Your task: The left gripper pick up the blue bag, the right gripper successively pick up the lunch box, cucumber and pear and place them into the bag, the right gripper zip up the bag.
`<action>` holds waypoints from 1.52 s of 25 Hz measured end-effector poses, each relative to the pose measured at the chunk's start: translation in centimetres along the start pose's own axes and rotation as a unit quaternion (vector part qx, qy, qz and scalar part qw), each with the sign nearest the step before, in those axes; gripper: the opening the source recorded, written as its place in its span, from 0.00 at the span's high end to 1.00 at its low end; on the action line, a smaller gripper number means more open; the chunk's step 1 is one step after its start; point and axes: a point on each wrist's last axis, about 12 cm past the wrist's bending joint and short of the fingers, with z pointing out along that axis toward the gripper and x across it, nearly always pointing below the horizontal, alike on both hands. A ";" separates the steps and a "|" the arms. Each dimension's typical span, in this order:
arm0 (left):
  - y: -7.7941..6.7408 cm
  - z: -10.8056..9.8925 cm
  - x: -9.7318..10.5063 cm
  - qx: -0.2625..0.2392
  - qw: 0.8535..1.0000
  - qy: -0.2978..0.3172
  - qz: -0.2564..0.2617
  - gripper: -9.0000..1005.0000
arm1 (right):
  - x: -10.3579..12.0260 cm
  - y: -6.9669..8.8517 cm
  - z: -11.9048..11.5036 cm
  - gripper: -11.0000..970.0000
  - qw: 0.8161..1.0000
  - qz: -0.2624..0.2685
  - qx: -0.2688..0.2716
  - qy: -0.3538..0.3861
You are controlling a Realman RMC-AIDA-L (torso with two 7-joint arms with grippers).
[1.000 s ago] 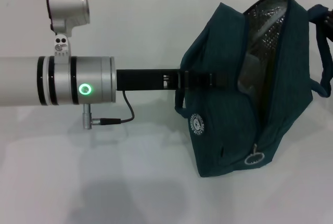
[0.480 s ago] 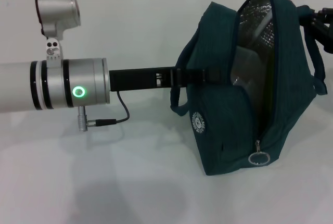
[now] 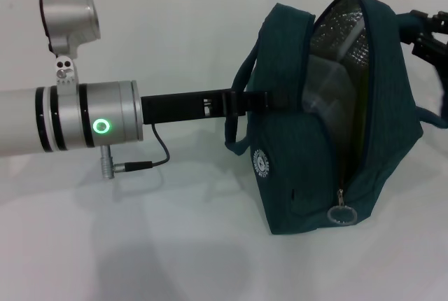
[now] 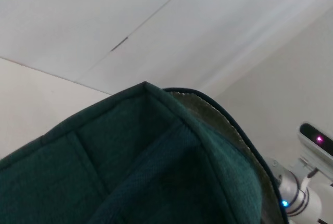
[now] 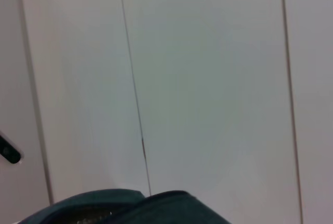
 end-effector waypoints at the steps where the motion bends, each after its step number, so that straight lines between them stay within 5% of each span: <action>1: 0.1 0.0 0.0 -0.002 1.000 -0.001 0.000 0.94 | 0.1 0.0 -0.1 0.78 1.000 0.002 0.002 -0.001; 9: 0.4 -0.2 0.3 -0.011 1.000 -0.007 -0.008 0.94 | 0.1 0.7 -2.3 0.57 1.000 0.004 -0.014 -0.028; 13: 0.5 -0.2 0.3 -0.010 1.000 -0.010 -0.009 0.94 | -0.1 1.4 -3.9 0.37 0.998 -0.013 -0.033 -0.052; 19: 0.4 -0.1 0.1 -0.009 1.000 -0.010 -0.006 0.94 | 0.0 4.9 -5.3 0.10 0.982 -0.059 -0.158 -0.084; 26: 0.4 0.0 0.0 -0.009 1.000 -0.010 -0.004 0.94 | 3.1 8.9 -4.9 0.11 0.949 -0.075 -0.305 -0.008; 38: 0.4 -0.2 0.1 -0.009 1.000 -0.012 -0.007 0.94 | 7.0 9.1 -4.0 0.11 0.956 -0.047 -0.277 0.085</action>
